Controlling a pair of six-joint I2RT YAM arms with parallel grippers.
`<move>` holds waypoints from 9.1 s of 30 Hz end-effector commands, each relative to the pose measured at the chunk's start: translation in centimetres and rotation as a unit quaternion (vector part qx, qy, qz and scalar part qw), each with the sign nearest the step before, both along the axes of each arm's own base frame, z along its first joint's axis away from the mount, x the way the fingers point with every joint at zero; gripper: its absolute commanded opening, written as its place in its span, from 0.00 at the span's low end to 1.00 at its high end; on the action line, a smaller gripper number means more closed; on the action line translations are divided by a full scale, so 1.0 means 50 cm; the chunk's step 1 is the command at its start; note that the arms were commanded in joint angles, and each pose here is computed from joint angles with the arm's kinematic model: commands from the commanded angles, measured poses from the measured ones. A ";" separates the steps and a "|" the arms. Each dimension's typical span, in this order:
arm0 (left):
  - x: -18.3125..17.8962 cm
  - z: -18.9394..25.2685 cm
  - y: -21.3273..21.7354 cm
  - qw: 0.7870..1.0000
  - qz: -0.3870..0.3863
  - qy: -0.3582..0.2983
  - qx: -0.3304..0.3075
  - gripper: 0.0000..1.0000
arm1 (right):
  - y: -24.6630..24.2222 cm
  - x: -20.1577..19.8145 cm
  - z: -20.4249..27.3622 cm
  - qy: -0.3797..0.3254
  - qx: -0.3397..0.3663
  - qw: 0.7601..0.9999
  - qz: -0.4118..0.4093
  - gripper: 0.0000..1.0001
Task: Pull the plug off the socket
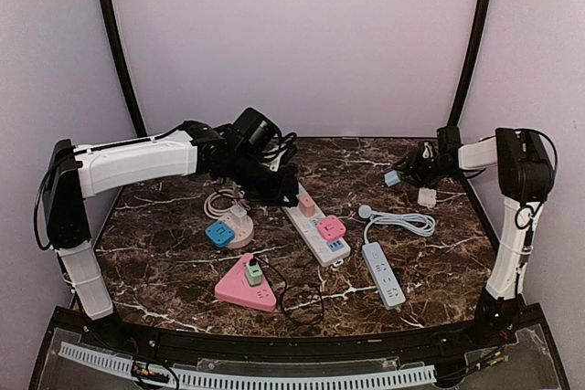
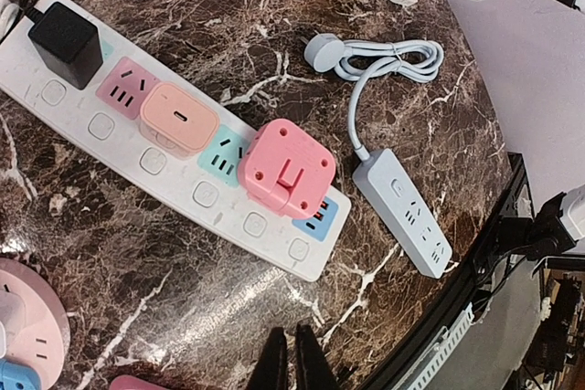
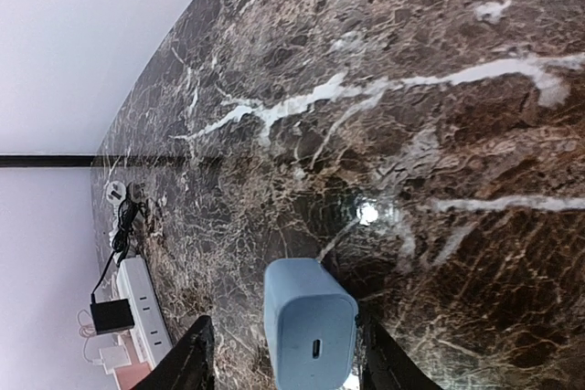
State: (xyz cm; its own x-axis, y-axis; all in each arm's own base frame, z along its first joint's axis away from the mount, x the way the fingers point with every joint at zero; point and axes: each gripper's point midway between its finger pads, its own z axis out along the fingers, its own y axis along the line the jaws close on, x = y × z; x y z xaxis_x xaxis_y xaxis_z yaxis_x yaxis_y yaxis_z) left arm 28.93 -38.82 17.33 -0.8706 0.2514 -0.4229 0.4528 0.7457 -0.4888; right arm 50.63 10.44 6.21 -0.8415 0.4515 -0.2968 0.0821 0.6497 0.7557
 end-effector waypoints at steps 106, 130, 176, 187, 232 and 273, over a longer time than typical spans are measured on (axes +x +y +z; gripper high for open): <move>0.034 -0.226 -0.095 0.991 0.006 0.115 -0.061 0.05 | 0.477 -0.430 0.036 -0.008 -0.191 0.940 0.283 0.20; -0.001 -0.364 -0.023 0.983 0.054 0.158 0.070 0.04 | 0.498 -0.420 0.130 -0.120 -0.153 0.942 0.274 0.08; 0.029 -0.104 -0.060 0.999 0.028 0.030 -0.029 0.03 | 0.468 -0.153 0.106 -0.069 -0.080 0.967 0.232 0.04; 0.022 -0.093 -0.048 0.998 0.036 0.028 -0.035 0.03 | 0.407 -0.152 0.015 -0.023 -0.070 0.974 0.214 0.04; 0.084 -0.019 0.090 0.990 0.138 -0.021 -0.011 0.05 | 0.501 -0.251 0.118 -0.119 -0.282 0.913 0.269 0.68; 0.102 -0.095 0.018 0.986 0.126 0.069 -0.080 0.06 | 0.539 -0.360 0.058 -0.089 -0.384 0.873 0.288 0.09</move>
